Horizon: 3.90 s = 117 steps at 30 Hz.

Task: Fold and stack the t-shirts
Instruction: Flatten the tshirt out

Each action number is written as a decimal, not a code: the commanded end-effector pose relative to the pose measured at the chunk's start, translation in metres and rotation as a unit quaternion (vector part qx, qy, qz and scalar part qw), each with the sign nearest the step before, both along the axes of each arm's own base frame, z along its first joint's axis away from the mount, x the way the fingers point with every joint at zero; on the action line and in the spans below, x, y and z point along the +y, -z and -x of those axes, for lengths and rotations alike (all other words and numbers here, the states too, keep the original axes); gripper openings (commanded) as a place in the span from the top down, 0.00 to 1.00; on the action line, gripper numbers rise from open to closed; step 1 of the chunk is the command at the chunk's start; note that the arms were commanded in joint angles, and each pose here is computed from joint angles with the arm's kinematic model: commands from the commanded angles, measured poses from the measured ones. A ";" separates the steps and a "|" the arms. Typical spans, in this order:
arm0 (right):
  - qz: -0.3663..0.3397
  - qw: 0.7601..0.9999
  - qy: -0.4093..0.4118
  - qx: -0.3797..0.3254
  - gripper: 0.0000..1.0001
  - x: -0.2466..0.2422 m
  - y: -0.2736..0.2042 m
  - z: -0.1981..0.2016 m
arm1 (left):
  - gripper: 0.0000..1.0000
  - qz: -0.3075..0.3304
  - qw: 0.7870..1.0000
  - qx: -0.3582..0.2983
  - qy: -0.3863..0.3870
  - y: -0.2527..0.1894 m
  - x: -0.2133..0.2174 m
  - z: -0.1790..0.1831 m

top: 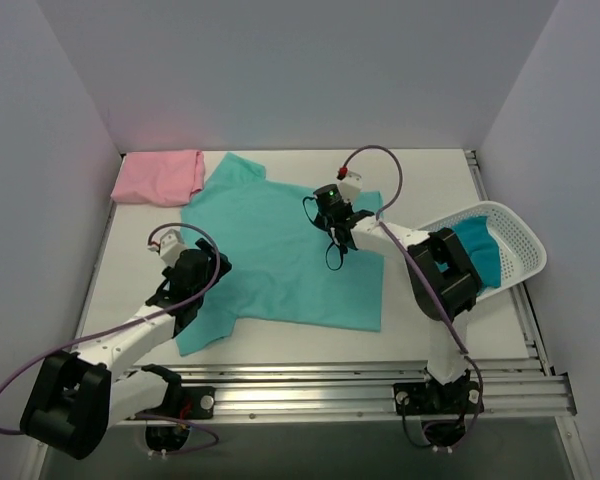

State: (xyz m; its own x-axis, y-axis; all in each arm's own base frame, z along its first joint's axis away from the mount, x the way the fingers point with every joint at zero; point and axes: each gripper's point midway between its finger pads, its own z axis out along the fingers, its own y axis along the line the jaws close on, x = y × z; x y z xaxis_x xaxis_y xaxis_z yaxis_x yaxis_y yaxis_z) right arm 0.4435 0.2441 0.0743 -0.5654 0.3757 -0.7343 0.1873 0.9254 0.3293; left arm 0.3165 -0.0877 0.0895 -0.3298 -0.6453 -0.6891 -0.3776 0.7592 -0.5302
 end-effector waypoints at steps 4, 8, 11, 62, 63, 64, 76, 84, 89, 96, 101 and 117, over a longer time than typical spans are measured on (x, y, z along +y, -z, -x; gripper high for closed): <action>0.009 0.999 0.002 0.036 0.99 -0.015 0.036 -0.044 | 0.12 -0.005 1.000 -0.030 -0.009 -0.014 0.002 -0.024; -0.003 0.998 0.021 0.061 1.00 -0.041 0.063 -0.050 | 0.12 -0.005 1.000 -0.026 -0.015 -0.008 0.007 -0.033; -0.013 0.996 0.037 0.084 1.00 -0.064 0.085 -0.047 | 0.12 0.001 1.000 -0.020 -0.022 -0.002 0.014 -0.040; 0.104 0.977 0.174 0.069 0.02 -0.118 -0.010 0.208 | 0.24 0.053 0.998 0.023 0.038 0.048 -0.022 0.042; 0.128 0.972 0.181 0.082 0.02 -0.120 -0.011 0.211 | 0.24 0.053 0.997 0.025 0.046 0.051 -0.027 0.044; 0.171 0.962 0.191 0.097 0.03 -0.124 0.002 0.212 | 0.24 0.052 0.997 0.027 0.049 0.054 -0.029 0.043; 0.138 0.941 0.271 0.150 0.03 -0.175 0.049 0.183 | 0.24 0.037 0.996 0.025 0.071 0.052 -0.046 0.027; 0.075 0.945 0.293 0.124 0.04 -0.205 0.043 0.184 | 0.24 0.032 0.997 0.027 0.070 0.058 -0.046 0.023; 0.043 0.962 0.242 0.114 0.04 -0.192 0.036 0.179 | 0.24 0.027 0.997 0.029 0.071 0.059 -0.047 0.022; 0.040 0.963 0.255 0.075 0.04 -0.203 0.010 0.181 | 0.24 0.035 0.996 0.024 0.075 0.058 -0.052 0.018; 0.060 0.957 0.263 0.104 0.03 -0.207 0.027 0.179 | 0.25 0.040 0.995 0.027 0.084 0.059 -0.056 0.017; 0.043 0.947 0.301 0.107 0.09 -0.220 0.041 0.168 | 0.25 0.036 0.995 0.031 0.087 0.066 -0.054 0.022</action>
State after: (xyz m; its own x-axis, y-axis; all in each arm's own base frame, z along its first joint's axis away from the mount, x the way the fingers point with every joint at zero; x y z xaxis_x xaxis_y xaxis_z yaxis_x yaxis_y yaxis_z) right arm 0.2699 0.0342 0.0170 -0.4576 0.6269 -0.6306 0.7272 0.6720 0.1403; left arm 0.3035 -0.1411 0.0380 -0.4354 -0.6509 -0.6219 -0.2767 0.7541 -0.5956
